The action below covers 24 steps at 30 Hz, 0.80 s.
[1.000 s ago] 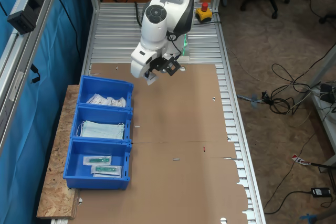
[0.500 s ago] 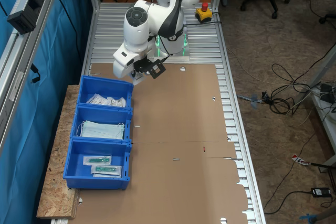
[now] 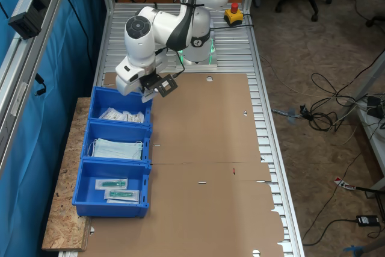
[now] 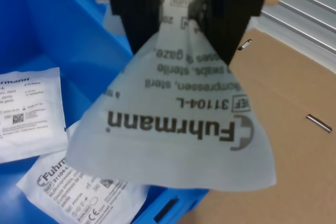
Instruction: Pick and place sorting task of medical equipment.
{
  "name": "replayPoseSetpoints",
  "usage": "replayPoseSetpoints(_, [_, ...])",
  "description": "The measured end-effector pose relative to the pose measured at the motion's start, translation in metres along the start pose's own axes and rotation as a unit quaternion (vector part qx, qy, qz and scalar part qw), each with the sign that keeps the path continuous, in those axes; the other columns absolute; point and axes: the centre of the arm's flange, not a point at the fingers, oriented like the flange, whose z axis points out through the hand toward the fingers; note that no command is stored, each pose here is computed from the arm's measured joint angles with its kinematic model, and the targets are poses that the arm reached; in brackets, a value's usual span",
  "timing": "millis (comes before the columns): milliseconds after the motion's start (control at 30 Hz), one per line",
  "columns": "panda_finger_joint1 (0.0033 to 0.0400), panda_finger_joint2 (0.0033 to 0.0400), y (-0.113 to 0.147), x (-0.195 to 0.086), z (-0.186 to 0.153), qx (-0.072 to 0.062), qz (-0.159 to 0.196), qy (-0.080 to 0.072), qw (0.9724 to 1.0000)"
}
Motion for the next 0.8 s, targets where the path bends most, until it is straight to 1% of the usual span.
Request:
replayPoseSetpoints(33, [0.0063,0.0063,0.005,-0.001,0.003,0.003,0.006,-0.003,1.0])
replayPoseSetpoints(133, [0.0063,0.0063,0.013,-0.004,0.008,0.007,0.015,-0.007,0.9998])
replayPoseSetpoints(300, [0.0063,0.0063,0.025,-0.007,0.011,0.011,0.028,-0.01,0.9995])
replayPoseSetpoints(500, [0.0063,0.0063,0.038,-0.007,0.01,0.013,0.039,-0.008,0.9991])
replayPoseSetpoints(800, [0.0063,0.0063,0.051,0.002,0.005,0.012,0.047,0.0,0.9988])
